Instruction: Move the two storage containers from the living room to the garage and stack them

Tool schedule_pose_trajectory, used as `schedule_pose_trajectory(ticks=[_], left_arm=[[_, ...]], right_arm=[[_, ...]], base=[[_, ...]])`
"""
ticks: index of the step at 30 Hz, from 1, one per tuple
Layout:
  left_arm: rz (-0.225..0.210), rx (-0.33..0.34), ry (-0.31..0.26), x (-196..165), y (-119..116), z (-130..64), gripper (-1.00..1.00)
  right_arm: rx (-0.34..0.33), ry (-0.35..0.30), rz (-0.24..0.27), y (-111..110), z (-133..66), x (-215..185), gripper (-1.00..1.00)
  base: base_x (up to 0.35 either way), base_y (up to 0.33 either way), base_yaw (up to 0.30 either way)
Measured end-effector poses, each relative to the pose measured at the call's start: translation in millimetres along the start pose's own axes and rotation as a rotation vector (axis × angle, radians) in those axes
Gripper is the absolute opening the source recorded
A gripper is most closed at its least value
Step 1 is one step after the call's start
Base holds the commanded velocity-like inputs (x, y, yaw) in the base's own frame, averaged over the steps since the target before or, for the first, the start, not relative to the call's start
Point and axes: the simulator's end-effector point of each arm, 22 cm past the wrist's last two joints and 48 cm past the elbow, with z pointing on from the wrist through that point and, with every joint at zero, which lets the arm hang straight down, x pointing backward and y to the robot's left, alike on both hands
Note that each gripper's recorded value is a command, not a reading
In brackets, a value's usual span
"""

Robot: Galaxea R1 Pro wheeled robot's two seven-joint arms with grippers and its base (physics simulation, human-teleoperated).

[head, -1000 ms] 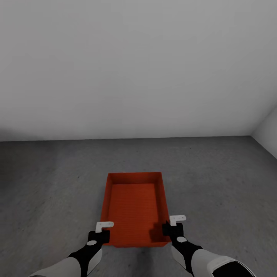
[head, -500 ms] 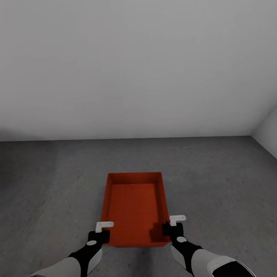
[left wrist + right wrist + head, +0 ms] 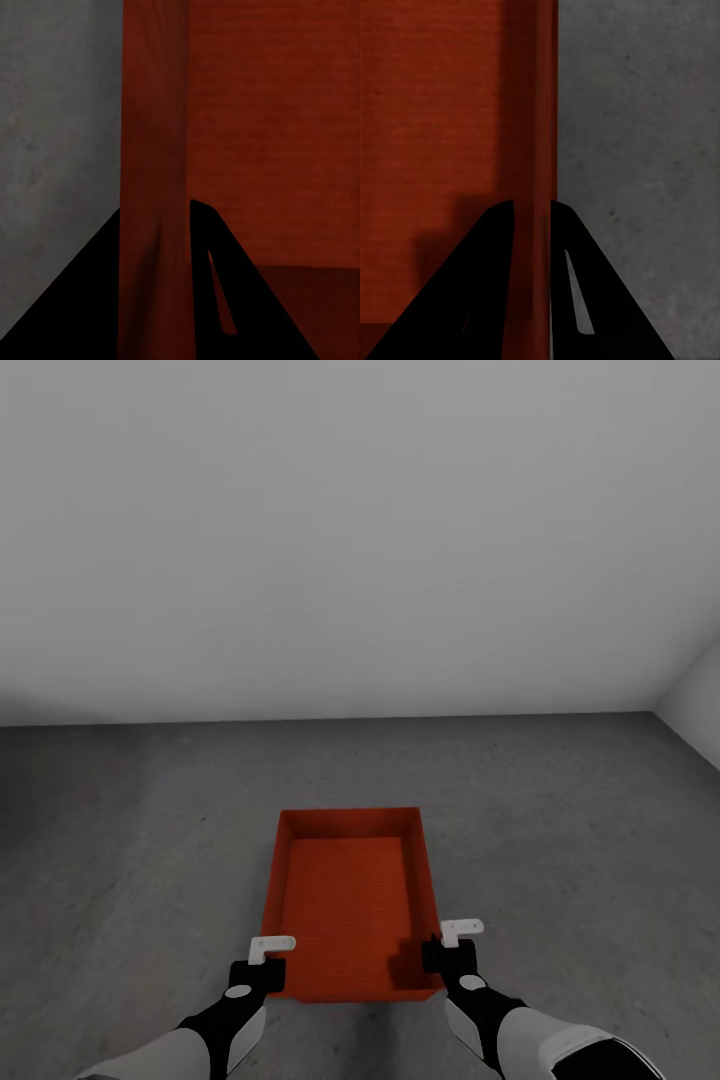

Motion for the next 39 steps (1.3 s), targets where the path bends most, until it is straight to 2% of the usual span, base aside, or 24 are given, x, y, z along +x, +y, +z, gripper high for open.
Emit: schedule_pose_trajectory(ticks=[39], left_arm=[[0.0,0.0,0.0,0.2,-0.2,0.0,-1.0]], right_arm=[[0.0,0.0,0.0,-0.1,0.0,0.2,-1.0]], base=[[0.0,-0.017,0.0]])
